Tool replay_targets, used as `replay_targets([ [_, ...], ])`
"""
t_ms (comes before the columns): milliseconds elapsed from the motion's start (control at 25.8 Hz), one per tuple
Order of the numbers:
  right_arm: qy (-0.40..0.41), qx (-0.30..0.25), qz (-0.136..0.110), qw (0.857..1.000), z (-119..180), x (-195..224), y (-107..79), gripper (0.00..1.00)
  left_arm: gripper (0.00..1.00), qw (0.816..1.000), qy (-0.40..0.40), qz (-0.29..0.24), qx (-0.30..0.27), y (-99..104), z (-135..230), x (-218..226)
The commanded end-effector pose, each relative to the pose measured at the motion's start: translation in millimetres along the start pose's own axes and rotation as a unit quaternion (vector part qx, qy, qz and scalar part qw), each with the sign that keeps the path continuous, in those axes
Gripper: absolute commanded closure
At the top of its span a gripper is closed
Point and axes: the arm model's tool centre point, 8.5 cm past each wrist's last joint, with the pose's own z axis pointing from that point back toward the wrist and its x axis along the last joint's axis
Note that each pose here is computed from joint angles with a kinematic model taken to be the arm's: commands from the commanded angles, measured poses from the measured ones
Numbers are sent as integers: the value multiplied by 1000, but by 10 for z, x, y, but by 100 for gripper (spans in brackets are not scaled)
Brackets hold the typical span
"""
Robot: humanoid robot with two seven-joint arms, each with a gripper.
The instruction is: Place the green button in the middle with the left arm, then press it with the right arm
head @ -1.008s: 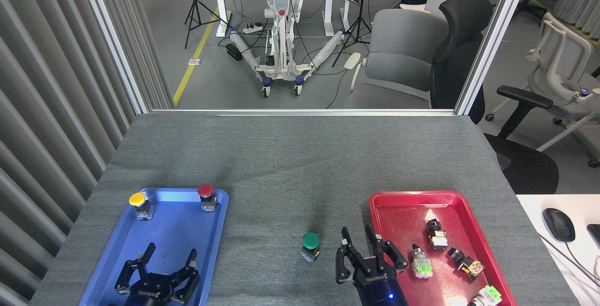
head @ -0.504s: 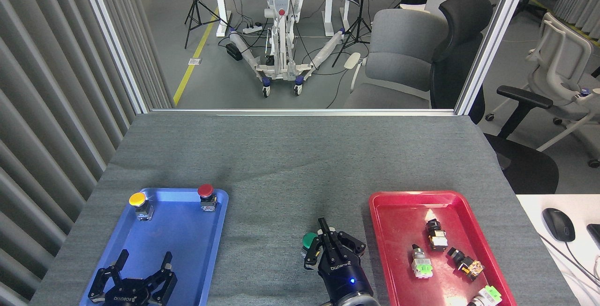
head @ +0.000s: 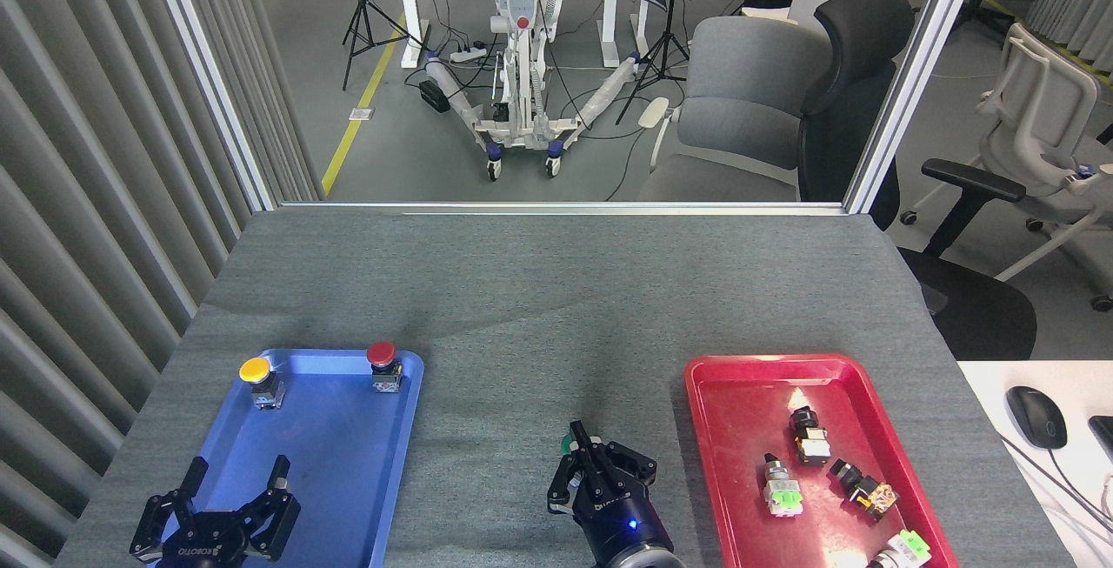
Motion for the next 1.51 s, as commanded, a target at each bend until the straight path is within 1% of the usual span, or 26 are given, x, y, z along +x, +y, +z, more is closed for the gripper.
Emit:
replay_targets([
  [0,0,4,-1,1000,7,0,47,96,0,1000,12,23,12,52,23,-103],
  [349,1,23,2,1000,45,-15,238,96,0,1000,13,26,10,26,33,-106],
  [426,2,28,-6,1000,52,-28,271,96,0,1000,14,26,9,16,36,-109],
  [504,3,31,-11,999,58,-48,290,96,0,1000,14,25,9,19,36,-114],
  [659,3,24,-11,1000,72,-47,288,96,0,1000,15,27,9,17,36,-111],
  [698,3,20,-11,1000,75,-45,281,96,0,999,15,27,9,21,30,-111],
  [814,8,-13,-14,1000,61,-38,152,96,0,999,15,27,9,19,31,-118],
  [930,10,-50,-16,999,37,-42,-89,91,0,999,19,27,3,-20,52,-141],
  [969,10,-61,-17,998,32,-53,-163,87,0,999,19,26,2,-27,55,-148],
  [1008,11,-70,-18,997,32,-60,-224,78,0,999,19,26,2,-23,53,-147],
  [1085,13,-83,-20,996,41,-77,-312,46,0,999,19,28,2,-25,54,-142],
  [1124,15,-87,-20,996,56,-93,-337,32,0,999,19,28,2,-25,54,-142],
  [1163,18,-91,-19,995,71,-137,-362,21,0,999,19,28,2,-25,54,-142],
  [1202,26,-95,-16,995,87,-226,-382,14,0,999,20,29,2,-25,54,-143],
  [1240,45,-94,-14,994,147,-405,-355,6,0,999,20,29,2,-25,54,-143],
  [1279,60,-91,-16,994,209,-525,-315,2,0,999,20,29,2,-25,54,-143],
  [1357,88,-80,-23,993,344,-728,-194,1,0,999,20,29,1,-30,55,-144],
  [1473,123,-65,-26,990,518,-1010,-38,1,0,999,20,29,2,-25,54,-143],
])
